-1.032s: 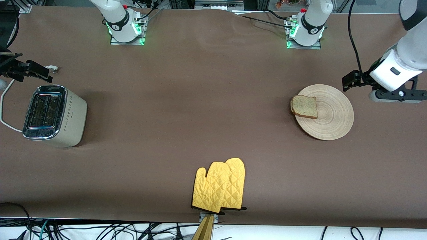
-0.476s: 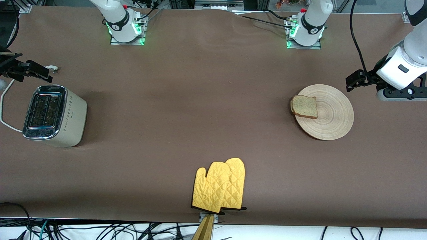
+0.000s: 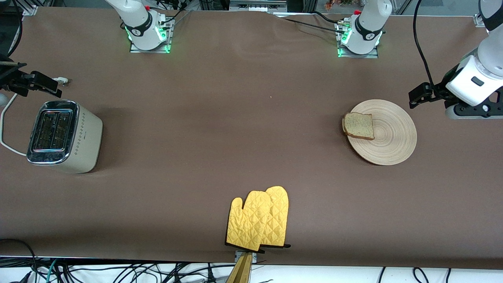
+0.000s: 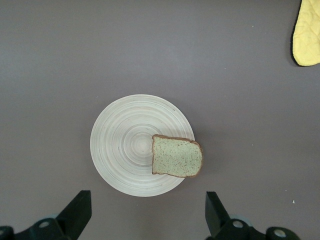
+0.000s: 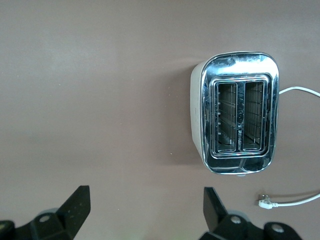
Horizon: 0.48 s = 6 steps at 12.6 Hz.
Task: Move plate and put bread in toaster
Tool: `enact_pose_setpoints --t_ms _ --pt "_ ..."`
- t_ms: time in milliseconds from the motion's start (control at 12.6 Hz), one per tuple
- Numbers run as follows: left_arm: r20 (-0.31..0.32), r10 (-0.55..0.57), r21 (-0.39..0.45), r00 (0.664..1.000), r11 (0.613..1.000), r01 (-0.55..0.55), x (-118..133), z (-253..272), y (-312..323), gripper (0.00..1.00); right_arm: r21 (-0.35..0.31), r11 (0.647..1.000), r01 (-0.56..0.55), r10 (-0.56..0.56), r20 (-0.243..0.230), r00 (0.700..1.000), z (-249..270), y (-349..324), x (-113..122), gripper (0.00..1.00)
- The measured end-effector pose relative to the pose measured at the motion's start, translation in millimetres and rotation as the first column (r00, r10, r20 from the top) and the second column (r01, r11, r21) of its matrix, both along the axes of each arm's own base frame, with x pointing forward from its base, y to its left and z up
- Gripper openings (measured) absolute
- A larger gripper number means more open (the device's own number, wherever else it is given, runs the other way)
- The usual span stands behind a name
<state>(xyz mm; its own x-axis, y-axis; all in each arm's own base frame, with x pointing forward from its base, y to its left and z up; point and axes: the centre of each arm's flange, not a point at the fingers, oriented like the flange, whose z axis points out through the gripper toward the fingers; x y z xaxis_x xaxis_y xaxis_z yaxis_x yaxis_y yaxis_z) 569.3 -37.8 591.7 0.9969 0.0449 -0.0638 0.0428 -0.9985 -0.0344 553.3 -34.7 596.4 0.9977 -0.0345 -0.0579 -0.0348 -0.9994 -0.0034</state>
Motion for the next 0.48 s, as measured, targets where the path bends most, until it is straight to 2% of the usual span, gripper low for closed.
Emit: enact_pose_setpoints --t_ms 238,476 --pt "-0.003 0.042 -0.019 0.999 0.999 -0.042 1.3 -0.7 21.4 1.0 0.0 1.0 0.0 0.0 0.0 1.0 0.0 0.2 0.0 1.0" --pt "-0.003 0.04 -0.021 0.999 0.999 -0.04 1.3 -0.7 20.1 1.0 0.0 1.0 0.0 0.0 0.0 1.0 0.0 0.2 0.0 1.0"
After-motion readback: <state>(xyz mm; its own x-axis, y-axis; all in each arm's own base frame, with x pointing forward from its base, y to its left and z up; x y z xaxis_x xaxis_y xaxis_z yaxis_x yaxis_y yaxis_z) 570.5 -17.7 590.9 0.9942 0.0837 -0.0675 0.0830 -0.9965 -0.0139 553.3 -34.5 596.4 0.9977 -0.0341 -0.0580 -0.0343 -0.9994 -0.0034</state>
